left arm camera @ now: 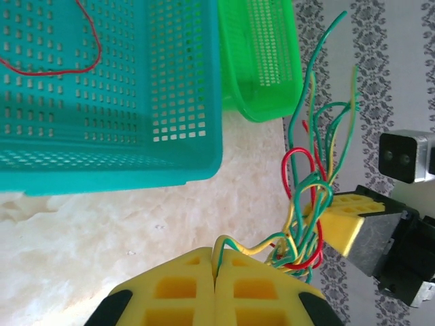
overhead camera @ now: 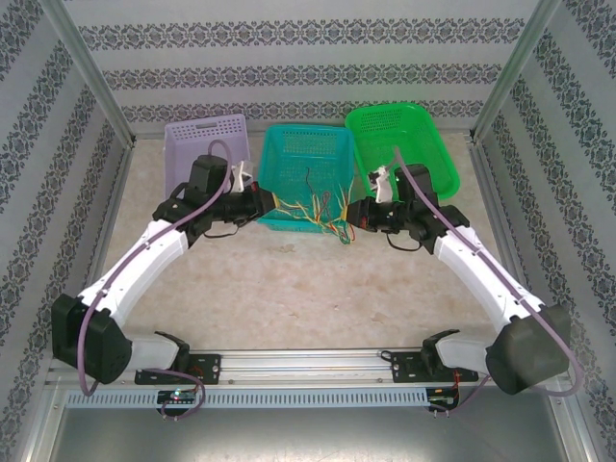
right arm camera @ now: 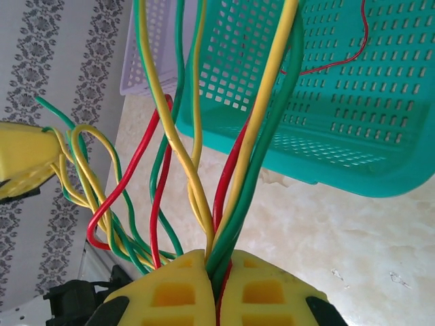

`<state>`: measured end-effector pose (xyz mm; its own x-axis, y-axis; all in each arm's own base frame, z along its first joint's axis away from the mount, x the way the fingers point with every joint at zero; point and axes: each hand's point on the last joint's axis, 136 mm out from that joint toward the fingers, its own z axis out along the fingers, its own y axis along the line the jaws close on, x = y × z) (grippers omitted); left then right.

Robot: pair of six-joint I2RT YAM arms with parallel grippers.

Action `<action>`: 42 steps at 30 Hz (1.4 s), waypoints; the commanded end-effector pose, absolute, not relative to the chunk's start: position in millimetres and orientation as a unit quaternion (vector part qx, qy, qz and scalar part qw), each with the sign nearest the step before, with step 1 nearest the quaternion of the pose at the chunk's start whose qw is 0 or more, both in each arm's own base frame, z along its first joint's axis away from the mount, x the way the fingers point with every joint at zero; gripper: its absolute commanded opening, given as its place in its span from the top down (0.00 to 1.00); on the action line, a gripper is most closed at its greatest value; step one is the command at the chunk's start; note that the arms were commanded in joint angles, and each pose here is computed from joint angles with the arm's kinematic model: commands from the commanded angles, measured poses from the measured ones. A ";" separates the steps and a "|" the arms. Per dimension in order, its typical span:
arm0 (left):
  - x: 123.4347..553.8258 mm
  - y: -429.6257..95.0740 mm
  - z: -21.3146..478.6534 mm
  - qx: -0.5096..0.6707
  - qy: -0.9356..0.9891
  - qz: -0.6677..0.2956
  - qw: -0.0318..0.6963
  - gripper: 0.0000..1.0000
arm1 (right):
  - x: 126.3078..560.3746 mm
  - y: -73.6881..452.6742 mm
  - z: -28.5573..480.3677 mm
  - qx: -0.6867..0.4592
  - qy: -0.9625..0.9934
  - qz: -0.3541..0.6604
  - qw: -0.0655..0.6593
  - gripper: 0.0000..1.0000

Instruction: Untangle the cables

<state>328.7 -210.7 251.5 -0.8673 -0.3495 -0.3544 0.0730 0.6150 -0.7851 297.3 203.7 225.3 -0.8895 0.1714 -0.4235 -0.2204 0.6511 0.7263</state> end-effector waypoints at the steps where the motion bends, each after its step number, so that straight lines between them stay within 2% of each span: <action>1: 351.6 -161.8 263.8 -0.169 0.845 -0.388 0.326 1.00 | 297.6 173.2 200.6 0.045 0.903 0.356 0.238 1.00; 9: 346.4 -111.8 292.3 -0.224 0.831 -0.333 0.385 1.00 | 291.7 139.4 193.0 0.081 0.917 0.283 0.268 1.00; 18: 346.0 -102.4 341.1 -0.211 0.814 -0.343 0.419 1.00 | 279.0 81.9 185.1 0.147 0.928 0.159 0.302 1.00; 23: 351.1 -137.9 366.1 -0.138 0.801 -0.429 0.394 1.00 | 267.9 73.6 159.0 0.170 0.939 0.133 0.266 1.00; 29: 353.3 -160.9 362.7 -0.102 0.790 -0.486 0.359 1.00 | 253.1 82.3 96.5 0.232 0.945 0.150 0.178 0.99; 32: 355.7 -167.1 357.6 -0.096 0.785 -0.501 0.352 1.00 | 254.2 84.8 75.3 0.250 0.943 0.152 0.157 0.85; 34: 357.5 -168.2 353.1 -0.097 0.784 -0.504 0.349 1.00 | 258.2 88.3 74.1 0.248 0.944 0.156 0.152 0.69; 36: 359.5 -169.1 349.1 -0.101 0.783 -0.506 0.346 1.00 | 263.9 91.1 88.4 0.235 0.944 0.157 0.169 0.56; 39: 362.2 -171.4 345.8 -0.105 0.781 -0.509 0.346 1.00 | 275.4 98.3 133.9 0.195 0.938 0.160 0.239 0.47; 42: 365.1 -175.1 342.6 -0.108 0.781 -0.511 0.342 1.00 | 285.9 120.5 177.7 0.162 0.919 0.202 0.298 0.41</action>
